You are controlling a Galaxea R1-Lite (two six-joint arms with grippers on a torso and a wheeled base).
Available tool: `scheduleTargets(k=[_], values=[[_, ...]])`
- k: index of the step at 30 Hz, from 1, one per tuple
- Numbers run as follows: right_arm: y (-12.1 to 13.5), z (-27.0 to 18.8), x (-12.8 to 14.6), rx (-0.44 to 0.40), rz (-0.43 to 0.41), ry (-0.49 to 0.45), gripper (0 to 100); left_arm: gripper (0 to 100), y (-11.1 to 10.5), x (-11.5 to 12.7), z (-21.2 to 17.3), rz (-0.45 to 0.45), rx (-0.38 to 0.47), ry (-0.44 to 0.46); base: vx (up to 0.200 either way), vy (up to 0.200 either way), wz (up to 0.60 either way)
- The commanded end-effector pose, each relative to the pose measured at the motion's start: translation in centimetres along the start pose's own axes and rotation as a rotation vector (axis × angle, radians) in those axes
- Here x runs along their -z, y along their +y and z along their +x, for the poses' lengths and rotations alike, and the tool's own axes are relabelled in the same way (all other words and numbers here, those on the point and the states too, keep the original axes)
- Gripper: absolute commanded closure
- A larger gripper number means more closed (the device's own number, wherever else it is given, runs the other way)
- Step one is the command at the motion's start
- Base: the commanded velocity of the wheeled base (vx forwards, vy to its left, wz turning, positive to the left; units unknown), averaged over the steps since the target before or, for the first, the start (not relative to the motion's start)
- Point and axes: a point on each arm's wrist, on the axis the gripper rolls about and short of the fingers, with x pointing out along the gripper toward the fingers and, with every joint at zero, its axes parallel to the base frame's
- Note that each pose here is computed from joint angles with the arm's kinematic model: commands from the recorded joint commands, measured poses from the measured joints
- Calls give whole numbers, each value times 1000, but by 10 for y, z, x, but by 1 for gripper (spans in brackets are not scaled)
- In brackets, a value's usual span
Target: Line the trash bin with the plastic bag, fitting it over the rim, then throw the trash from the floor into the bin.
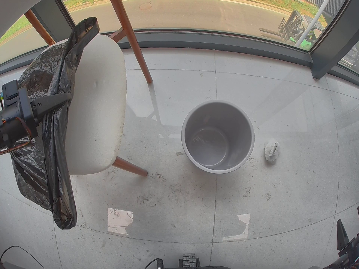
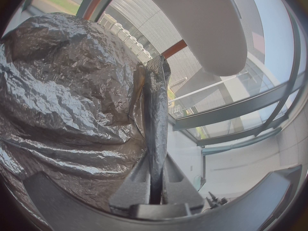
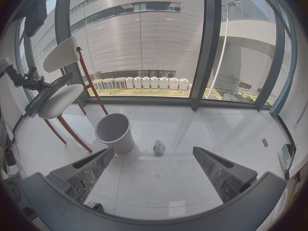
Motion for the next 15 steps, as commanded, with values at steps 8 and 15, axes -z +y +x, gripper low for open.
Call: scheduleTargets(k=[8, 15], values=[[0, 1, 5, 0, 0, 12, 0, 100, -5, -1, -7, -71, 50, -39, 0, -50, 0], [0, 1, 5, 0, 0, 12, 0, 100, -14, -1, -6, -84, 182, 33, 0, -200, 0]])
